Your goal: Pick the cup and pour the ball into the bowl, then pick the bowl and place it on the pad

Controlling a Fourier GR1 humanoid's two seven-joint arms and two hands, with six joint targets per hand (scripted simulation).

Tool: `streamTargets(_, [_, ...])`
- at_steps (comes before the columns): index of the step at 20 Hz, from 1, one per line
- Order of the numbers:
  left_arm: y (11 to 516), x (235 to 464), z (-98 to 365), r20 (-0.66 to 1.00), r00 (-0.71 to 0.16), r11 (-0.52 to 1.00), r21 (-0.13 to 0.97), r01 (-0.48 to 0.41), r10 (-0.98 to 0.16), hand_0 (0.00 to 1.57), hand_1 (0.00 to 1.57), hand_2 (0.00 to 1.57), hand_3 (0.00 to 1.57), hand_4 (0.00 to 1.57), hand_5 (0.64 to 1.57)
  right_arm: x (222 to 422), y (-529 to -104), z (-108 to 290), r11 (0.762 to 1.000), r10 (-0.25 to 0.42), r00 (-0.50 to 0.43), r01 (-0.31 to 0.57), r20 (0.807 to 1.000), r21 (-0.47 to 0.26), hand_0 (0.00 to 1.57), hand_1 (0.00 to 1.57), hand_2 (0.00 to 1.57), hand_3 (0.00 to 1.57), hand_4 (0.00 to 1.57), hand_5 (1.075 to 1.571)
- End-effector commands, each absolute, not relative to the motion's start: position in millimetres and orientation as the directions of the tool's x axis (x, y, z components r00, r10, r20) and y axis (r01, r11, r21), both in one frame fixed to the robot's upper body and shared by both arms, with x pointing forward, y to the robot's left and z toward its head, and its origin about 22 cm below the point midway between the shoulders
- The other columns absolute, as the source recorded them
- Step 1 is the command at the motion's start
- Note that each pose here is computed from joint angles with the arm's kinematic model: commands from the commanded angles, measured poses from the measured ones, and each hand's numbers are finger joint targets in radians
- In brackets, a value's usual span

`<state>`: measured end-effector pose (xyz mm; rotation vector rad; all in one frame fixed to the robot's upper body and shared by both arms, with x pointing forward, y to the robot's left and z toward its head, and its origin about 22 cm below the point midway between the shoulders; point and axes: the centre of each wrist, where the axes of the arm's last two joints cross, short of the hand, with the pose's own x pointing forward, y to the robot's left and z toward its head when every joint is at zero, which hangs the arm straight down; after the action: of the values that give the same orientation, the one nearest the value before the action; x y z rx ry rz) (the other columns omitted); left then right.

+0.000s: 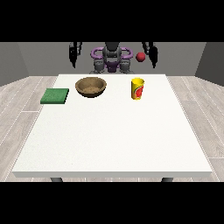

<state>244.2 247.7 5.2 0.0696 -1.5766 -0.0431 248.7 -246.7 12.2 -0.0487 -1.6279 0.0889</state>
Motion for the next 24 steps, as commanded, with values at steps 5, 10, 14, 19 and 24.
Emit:
streamTargets(5, [260, 245, 33, 0.993, -0.008, 0.993, 0.118, -0.015, -0.119, 0.0, 0.0, 0.0, 0.0, 0.0, 1.535, 250, -255, 41, 0.994, 0.112, -0.066, -0.012, 0.991, -0.113, 0.0, 0.0, 0.0, 0.0, 0.62, 1.559])
streamTargets(10, [188, 234, 58, 0.976, 0.195, 0.992, -0.11, 0.063, 0.096, 0.0, 0.0, 0.0, 0.0, 0.0, 1.536, 237, -288, 40, 0.996, 0.005, 0.117, 0.089, 0.993, -0.015, 0.0, 0.0, 0.0, 0.0, 0.61, 1.561])
streamTargets(14, [177, 231, 92, 0.989, 0.083, 0.992, -0.125, 0.032, 0.122, 0.0, 0.0, 0.0, 0.0, 0.0, 1.536, 236, -296, 58, 0.997, -0.015, 0.048, 0.074, 0.999, 0.012, 0.0, 0.0, 0.0, 0.0, 0.55, 1.563])
streamTargets(19, [201, 231, 87, 0.996, -0.039, 0.996, -0.083, 0.016, 0.083, 0.0, 0.0, 0.0, 0.0, 0.0, 1.524, 222, -295, 42, 0.996, -0.036, -0.063, 0.073, 0.997, 0.04, 0.0, 0.0, 0.0, 0.0, 0.48, 1.558])
streamTargets(24, [219, 264, 79, 0.977, -0.209, 0.999, -0.049, -0.016, 0.045, 0.0, 0.0, 0.0, 0.0, 0.0, 1.52, 250, -287, 74, 1.0, -0.01, -0.19, 0.016, 0.982, 0.014, 0.0, 0.0, 0.0, 0.0, 0.31, 1.566])
